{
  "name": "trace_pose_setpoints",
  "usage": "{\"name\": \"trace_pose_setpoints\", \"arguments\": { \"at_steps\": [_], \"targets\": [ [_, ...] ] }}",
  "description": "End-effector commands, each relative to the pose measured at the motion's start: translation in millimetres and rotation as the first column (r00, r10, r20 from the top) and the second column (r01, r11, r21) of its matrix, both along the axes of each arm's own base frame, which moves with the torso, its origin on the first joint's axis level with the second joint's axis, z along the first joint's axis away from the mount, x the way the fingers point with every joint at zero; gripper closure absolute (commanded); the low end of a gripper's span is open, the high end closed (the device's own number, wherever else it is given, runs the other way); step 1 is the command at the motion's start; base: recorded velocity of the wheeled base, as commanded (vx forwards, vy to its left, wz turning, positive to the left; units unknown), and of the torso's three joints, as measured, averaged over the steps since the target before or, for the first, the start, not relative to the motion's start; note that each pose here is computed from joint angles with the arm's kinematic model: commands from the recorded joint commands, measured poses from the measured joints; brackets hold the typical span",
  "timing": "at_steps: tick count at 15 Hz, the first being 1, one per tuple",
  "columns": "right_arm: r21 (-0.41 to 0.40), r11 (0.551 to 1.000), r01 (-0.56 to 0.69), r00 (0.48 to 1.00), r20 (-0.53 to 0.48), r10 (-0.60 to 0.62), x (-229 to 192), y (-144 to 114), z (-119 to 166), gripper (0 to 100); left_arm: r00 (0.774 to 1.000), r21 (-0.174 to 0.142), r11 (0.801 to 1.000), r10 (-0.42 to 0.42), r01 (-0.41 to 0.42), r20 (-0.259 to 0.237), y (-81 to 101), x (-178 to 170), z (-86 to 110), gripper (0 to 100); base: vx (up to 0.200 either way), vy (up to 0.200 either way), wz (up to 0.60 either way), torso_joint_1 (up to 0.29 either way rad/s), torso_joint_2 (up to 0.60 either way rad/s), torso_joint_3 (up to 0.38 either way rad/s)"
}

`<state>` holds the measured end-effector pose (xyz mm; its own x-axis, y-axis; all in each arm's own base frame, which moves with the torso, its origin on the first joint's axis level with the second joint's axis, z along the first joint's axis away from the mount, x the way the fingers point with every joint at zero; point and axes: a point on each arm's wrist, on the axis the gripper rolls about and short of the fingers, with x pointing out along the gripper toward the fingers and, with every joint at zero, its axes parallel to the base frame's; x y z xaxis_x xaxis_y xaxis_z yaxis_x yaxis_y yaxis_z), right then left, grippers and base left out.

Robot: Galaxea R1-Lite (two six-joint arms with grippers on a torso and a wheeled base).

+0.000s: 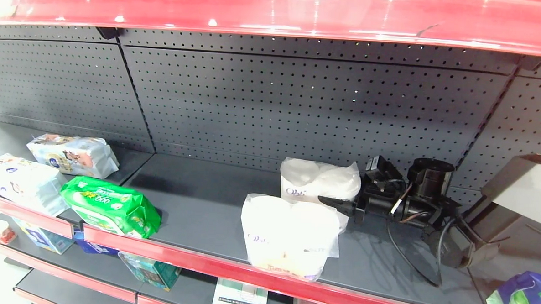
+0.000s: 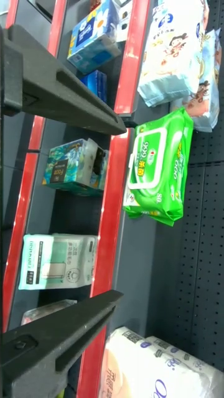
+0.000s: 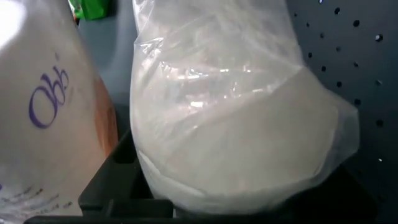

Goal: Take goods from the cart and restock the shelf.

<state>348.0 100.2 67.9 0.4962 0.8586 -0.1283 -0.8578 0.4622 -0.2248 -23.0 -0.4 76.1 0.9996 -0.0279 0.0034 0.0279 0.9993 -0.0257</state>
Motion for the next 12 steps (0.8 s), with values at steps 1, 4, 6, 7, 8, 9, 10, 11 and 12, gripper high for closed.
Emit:
{"name": "trace_pose_setpoints", "arguments": {
  "at_steps": [1,4,6,7,8,9,10,11,12],
  "targets": [
    [-0.011,1.0,0.005,1.0,0.007,-0.005,-3.4,-3.9,-0.3,100,1.0,0.0,1.0,0.0,0.0,0.0,0.0,0.0,0.0,0,0.0,0.0,0.0,0.0,0.0,0.0],
    [-0.014,1.0,0.009,1.0,0.01,-0.009,-3.6,-4.0,-0.4,100,1.0,0.0,1.0,0.0,0.0,0.0,0.0,0.0,0.0,0,0.0,0.0,0.0,0.0,0.0,0.0],
    [-0.017,1.0,0.01,1.0,0.007,-0.01,-4.8,-3.8,-1.6,100,1.0,0.0,1.0,0.0,0.0,0.0,0.0,0.0,0.0,0,0.0,0.0,0.0,0.0,0.0,0.0],
    [-0.02,1.0,0.016,1.0,0.007,-0.016,-3.9,-3.2,-2.7,100,1.0,0.0,1.0,0.0,0.0,0.001,0.0,0.0,0.1,0,0.0,0.0,0.0,0.0,0.0,0.0],
    [-0.024,0.999,0.034,0.999,0.011,-0.033,-3.1,-2.7,-2.7,100,1.0,0.0,1.0,0.0,0.0,0.0,0.0,0.0,0.0,0,0.0,0.0,0.0,0.0,0.0,0.0],
    [-0.029,0.999,0.039,0.999,0.01,-0.039,-3.7,-1.9,-3.9,100,1.0,0.0,1.0,0.0,0.0,0.0,0.0,0.0,0.0,0,0.0,0.0,0.0,0.0,0.0,0.0],
    [-0.028,0.999,0.041,0.999,0.008,-0.041,-4.6,-2.7,-3.1,100,1.0,0.0,1.0,0.0,0.0,0.0,0.0,0.0,0.0,0,0.0,0.0,0.0,0.0,0.0,0.0],
    [-0.024,0.999,0.042,0.999,0.0,-0.042,-6.4,-3.1,-2.4,100,1.0,0.0,1.0,0.0,0.0,0.0,0.0,0.0,0.0,0,0.0,0.0,0.0,0.0,0.0,0.0],
    [-0.021,0.999,0.043,0.999,-0.003,-0.043,-9.2,-3.8,0.3,100,1.0,0.0,1.0,0.0,0.0,0.0,0.0,0.0,0.0,0,0.0,0.0,0.0,0.0,0.0,0.0]
  ]
}}
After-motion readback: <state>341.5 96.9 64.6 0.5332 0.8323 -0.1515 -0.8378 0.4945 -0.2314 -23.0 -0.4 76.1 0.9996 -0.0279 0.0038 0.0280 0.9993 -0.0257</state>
